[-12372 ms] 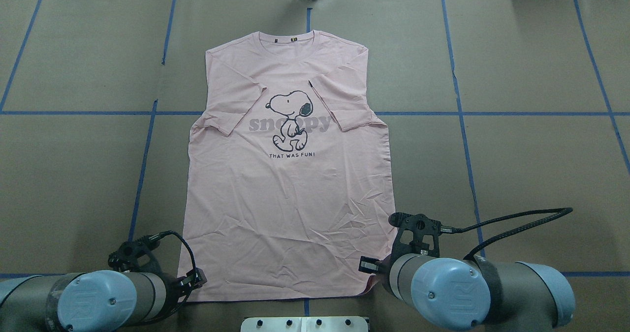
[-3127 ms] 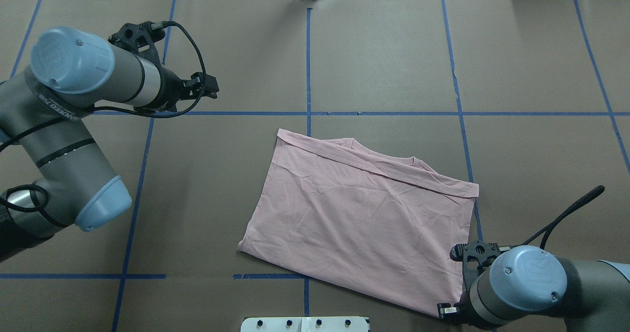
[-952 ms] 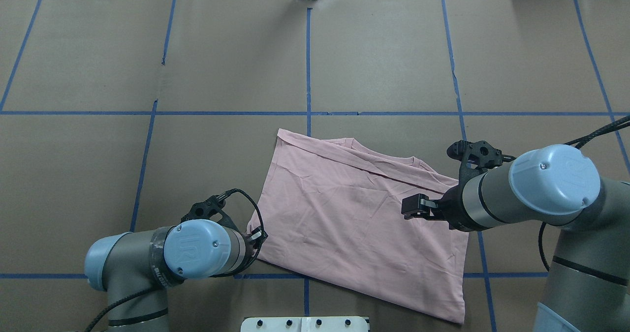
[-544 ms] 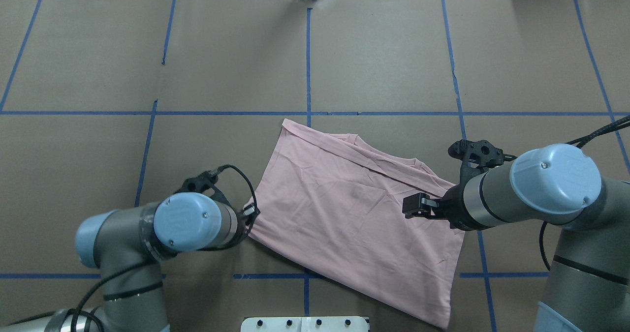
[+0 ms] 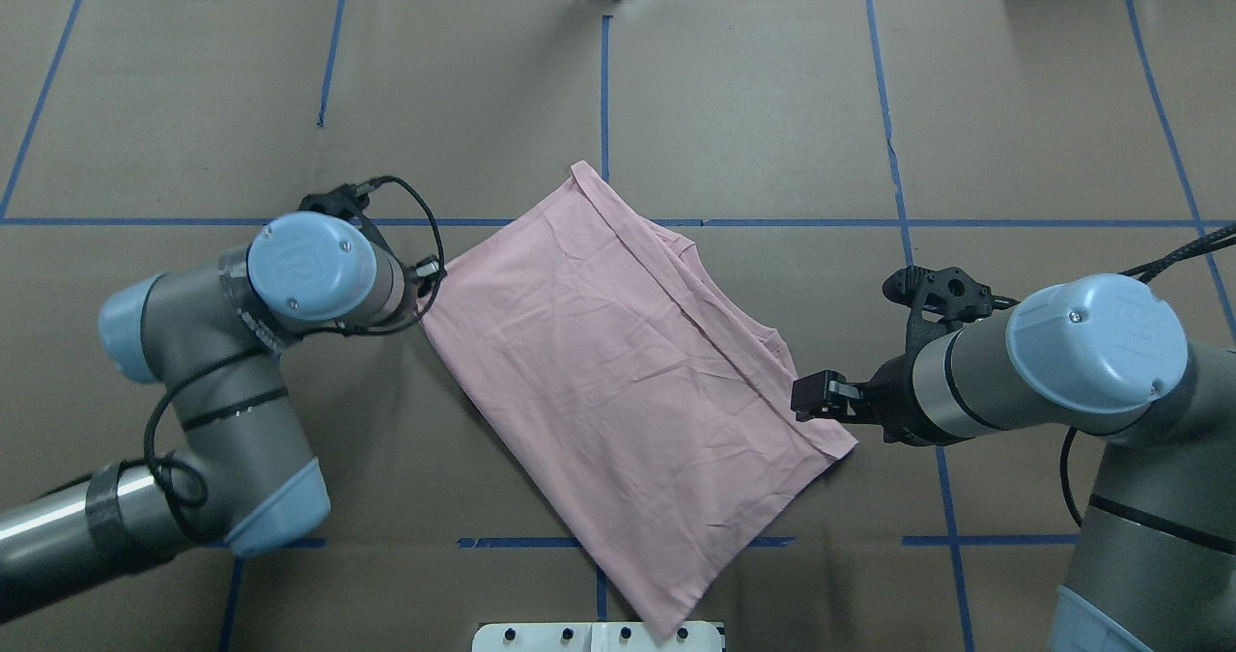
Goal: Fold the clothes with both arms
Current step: 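Grasp the shirt corner with the left gripper and swing it away from the robot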
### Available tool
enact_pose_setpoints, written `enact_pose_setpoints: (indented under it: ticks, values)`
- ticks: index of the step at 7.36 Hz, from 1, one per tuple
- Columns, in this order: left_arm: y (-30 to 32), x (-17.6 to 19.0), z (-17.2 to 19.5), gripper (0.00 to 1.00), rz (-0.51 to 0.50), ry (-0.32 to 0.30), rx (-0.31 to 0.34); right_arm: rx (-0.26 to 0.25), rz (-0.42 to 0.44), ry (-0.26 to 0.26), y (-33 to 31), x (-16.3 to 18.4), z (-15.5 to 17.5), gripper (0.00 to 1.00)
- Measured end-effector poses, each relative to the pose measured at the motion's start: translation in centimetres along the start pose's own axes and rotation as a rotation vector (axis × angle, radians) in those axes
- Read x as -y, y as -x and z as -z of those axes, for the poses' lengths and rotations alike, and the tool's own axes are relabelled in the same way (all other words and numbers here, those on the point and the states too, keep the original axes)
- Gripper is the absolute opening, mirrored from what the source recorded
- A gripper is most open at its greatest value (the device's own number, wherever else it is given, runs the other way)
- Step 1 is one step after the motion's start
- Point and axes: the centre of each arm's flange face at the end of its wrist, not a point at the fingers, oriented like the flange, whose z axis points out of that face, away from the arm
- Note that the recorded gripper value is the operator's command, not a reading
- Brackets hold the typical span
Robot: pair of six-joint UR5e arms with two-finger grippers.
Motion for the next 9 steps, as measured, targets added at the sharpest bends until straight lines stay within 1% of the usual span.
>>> enact_pose_setpoints:
  ticks: [2,3,5,6,7,9]
  values:
    - [-5.0,6.0,-1.0,0.0,-0.029,-0.063,-0.017,0.005,-0.003,-0.006,0.1,0.2,0.2,1.0]
    - [-7.7,7.8,-1.6,0.0,-0.046,-0.08,-0.045,0.006,-0.006,-0.01,0.1,0.4,0.3,1.0]
    - [-11.5,8.9,-2.7,0.0,-0.073,-0.096,-0.116,0.006,-0.017,-0.022,0.0,1.0,0.5,1.0]
    - [-13.3,9.2,-3.6,0.49,-0.077,-0.111,-0.132,0.006,-0.021,-0.026,-0.1,1.2,0.6,1.0]
    - [-14.6,9.5,-4.6,0.99,-0.078,-0.125,-0.146,0.006,-0.023,-0.03,-0.1,1.4,0.7,1.0]
    - [-15.1,10.0,-5.5,1.0,-0.122,-0.137,-0.158,0.003,-0.027,-0.046,-0.1,1.5,0.5,1.0]
